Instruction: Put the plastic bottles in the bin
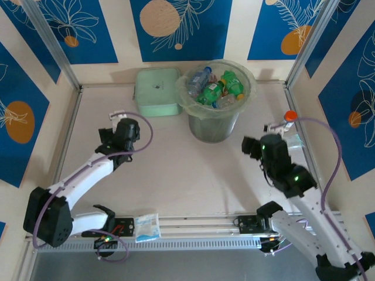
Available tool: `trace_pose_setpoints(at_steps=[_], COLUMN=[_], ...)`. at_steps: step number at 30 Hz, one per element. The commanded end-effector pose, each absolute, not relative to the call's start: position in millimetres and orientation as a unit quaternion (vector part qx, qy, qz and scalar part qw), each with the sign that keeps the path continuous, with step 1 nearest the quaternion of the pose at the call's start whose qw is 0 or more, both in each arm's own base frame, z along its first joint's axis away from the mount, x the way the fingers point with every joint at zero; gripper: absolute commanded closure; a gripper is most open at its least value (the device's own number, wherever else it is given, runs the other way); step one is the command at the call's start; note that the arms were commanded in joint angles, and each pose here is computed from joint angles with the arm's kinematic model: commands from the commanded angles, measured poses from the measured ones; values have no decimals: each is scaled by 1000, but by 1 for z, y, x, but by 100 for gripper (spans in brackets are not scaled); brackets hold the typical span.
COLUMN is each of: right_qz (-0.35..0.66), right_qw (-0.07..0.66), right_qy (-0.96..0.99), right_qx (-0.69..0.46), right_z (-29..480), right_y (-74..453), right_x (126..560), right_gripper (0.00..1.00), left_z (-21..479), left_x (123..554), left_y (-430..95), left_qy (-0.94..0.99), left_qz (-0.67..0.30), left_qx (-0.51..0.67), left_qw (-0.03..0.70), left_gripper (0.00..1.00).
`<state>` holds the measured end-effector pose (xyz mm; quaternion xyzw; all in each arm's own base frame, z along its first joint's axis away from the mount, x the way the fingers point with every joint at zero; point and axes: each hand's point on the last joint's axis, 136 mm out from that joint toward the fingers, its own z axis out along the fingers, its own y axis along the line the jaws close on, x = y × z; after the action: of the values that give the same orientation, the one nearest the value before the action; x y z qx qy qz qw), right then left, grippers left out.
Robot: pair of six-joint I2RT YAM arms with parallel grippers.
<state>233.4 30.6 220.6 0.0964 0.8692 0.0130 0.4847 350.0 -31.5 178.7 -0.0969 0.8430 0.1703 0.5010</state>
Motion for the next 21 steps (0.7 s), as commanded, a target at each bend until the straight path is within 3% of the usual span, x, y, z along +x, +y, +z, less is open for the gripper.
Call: trace_pose_setpoints(at_steps=[1, 5, 9, 13, 16, 21], right_qz=[-33, -135, -147, -150, -117, 15], right_qw=[538, 510, 504, 526, 551, 596], right_qy=[835, 835, 831, 822, 818, 800], right_qx=[110, 157, 186, 156, 116, 64], right_z=[198, 148, 123, 122, 124, 128], right_y=[8, -30, -37, -33, -23, -5], right_x=[234, 230, 244, 274, 300, 336], right_gripper=[1, 1, 1, 1, 1, 1], left_z=[192, 175, 174, 149, 126, 127], left_x=[360, 359, 370, 371, 362, 375], left_y=[-16, 5, 3, 7, 17, 17], left_qy=[785, 773, 776, 805, 808, 784], left_qz=[208, 253, 232, 271, 262, 180], left_qx=[-129, -148, -124, -70, -62, -66], left_qw=[569, 562, 573, 522, 524, 590], left_gripper=[1, 1, 1, 1, 1, 1])
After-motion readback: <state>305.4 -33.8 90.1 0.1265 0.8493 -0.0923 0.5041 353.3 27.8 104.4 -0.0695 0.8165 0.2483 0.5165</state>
